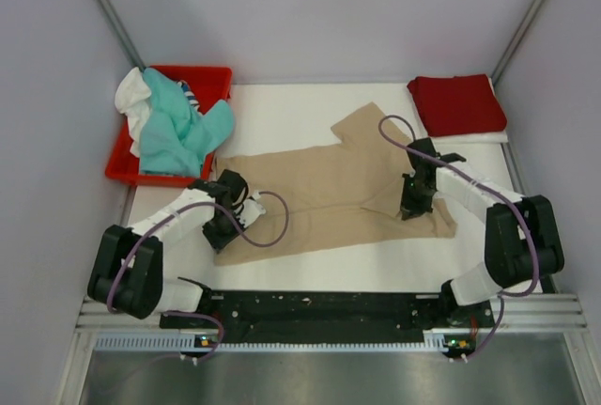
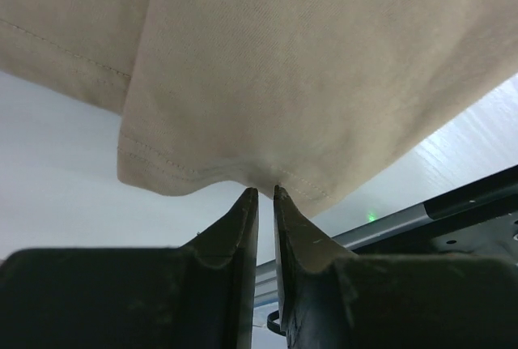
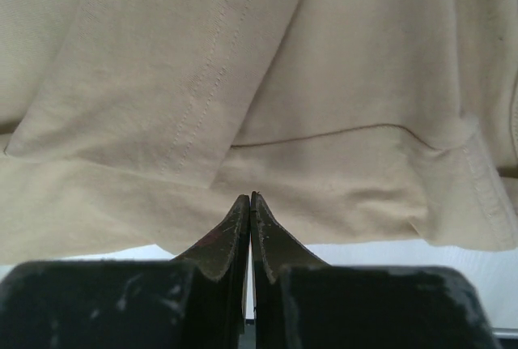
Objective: Fold and stack the t-shirts
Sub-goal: Fold the flattened tshirt in 1/3 of the way
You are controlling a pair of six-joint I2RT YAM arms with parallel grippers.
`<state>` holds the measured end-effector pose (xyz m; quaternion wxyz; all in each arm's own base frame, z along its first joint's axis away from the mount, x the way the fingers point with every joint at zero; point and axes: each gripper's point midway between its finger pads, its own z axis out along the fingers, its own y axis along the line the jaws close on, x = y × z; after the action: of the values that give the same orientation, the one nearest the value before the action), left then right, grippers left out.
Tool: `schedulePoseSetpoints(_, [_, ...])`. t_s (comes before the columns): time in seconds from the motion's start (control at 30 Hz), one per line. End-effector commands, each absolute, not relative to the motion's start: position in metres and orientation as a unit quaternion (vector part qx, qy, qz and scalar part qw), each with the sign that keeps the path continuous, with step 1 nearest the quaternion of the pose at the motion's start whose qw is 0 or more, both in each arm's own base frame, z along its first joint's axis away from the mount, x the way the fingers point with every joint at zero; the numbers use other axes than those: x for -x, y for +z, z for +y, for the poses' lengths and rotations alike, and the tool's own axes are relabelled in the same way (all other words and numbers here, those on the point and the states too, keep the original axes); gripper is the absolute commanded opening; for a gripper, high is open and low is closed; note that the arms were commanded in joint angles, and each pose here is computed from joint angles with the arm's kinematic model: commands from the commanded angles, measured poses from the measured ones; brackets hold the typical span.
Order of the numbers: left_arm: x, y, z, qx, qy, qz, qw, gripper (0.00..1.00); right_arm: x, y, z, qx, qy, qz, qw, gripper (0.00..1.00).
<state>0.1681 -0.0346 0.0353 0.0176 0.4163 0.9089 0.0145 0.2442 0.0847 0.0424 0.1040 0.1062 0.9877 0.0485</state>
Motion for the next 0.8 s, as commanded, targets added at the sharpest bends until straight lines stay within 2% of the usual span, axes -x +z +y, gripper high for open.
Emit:
schedulePoseSetpoints(0.0, [-0.178, 0.027, -0.032, -0.406, 0.035, 0.913, 0.030, 0.18, -0.269, 0.046, 0.102, -0.100, 0.070, 0.984, 0.129, 0.00])
schedulePoseSetpoints(0.27, [-0.172, 0.021, -0.026, -0.407, 0.043, 0.912, 0.020, 0.18, -0.280, 0.030, 0.102, -0.092, 0.054, 0.989, 0.106, 0.00])
schedulePoseSetpoints(0.4, [-0.170, 0.018, -0.024, -0.410, 0.047, 0.911, 0.011, 0.19, -0.292, 0.042, 0.104, -0.094, 0.059, 0.986, 0.128, 0.00])
schedulePoseSetpoints(0.77, [-0.172, 0.019, -0.022, -0.409, 0.053, 0.911, 0.015, 0.19, -0.313, 0.042, 0.122, -0.092, 0.077, 0.984, 0.130, 0.00])
